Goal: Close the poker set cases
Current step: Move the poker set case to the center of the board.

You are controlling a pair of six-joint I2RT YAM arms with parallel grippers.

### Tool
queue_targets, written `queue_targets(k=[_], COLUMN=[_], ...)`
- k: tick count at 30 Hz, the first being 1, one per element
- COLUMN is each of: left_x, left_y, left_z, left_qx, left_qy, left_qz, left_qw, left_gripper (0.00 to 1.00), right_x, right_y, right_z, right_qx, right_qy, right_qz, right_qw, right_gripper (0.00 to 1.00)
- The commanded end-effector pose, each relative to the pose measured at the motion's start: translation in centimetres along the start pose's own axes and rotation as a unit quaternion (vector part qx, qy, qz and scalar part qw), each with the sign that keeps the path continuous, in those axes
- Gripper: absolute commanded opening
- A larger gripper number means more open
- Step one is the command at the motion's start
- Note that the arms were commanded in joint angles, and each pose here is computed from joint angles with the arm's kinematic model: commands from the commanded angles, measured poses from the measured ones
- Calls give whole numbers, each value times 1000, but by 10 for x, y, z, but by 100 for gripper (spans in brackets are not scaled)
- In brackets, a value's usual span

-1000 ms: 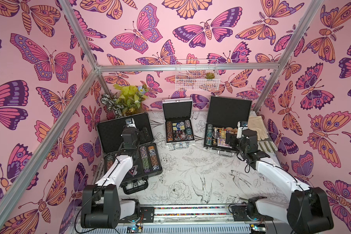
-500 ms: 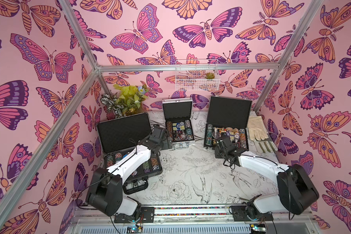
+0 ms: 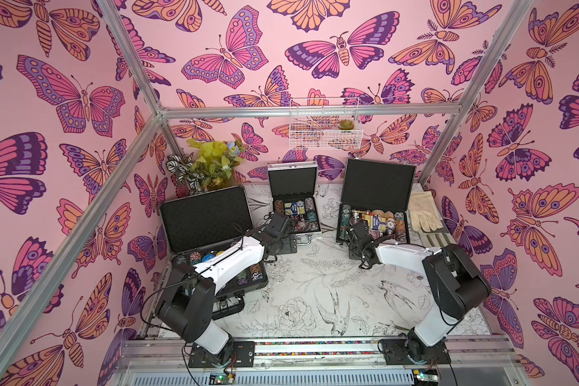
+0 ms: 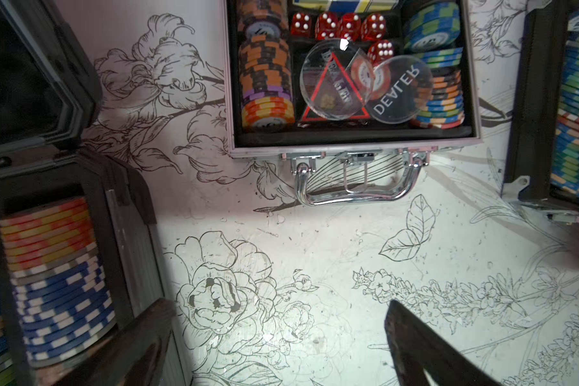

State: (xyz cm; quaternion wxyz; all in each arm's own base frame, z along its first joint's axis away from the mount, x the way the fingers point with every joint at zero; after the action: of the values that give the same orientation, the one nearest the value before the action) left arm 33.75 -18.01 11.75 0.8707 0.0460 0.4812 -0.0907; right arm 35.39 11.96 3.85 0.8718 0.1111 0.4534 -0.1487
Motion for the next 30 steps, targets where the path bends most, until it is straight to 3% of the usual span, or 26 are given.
queue_targets(k=[1, 13, 17, 30], left_x=[1, 2, 3, 5], left_y=[-2, 0, -2, 0], left_z=[0, 1, 2, 10], left_qx=[3, 2, 0, -7], left_qy=[10, 9, 9, 2], left_qz=[1, 5, 3, 15], left_qw=[1000, 1000, 1000, 1000], left_gripper=[99, 99, 99, 99], right_x=[1, 18, 22, -8], right_y=[8, 10, 16, 7], right_z=[11, -3, -16, -61], right_qx=[11, 9, 8, 0], right_qy=[-21, 4, 30, 83], right_qz=[-3, -11, 14, 53], right_qw=[1000, 1000, 999, 995], right_gripper=[32, 24, 16, 14])
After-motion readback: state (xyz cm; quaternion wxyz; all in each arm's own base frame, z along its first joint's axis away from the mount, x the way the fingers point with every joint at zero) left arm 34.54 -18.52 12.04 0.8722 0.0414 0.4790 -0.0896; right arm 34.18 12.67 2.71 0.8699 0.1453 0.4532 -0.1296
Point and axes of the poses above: each gripper's point midway between its finger pads, its own x axis out along the fingers, its own y axis along the line the jaws close on, z = x × y, the point moved 1 cm from there along -x, back along the fingers, and after that the axes turned 15 degrees about x, right-handed, at the moved point
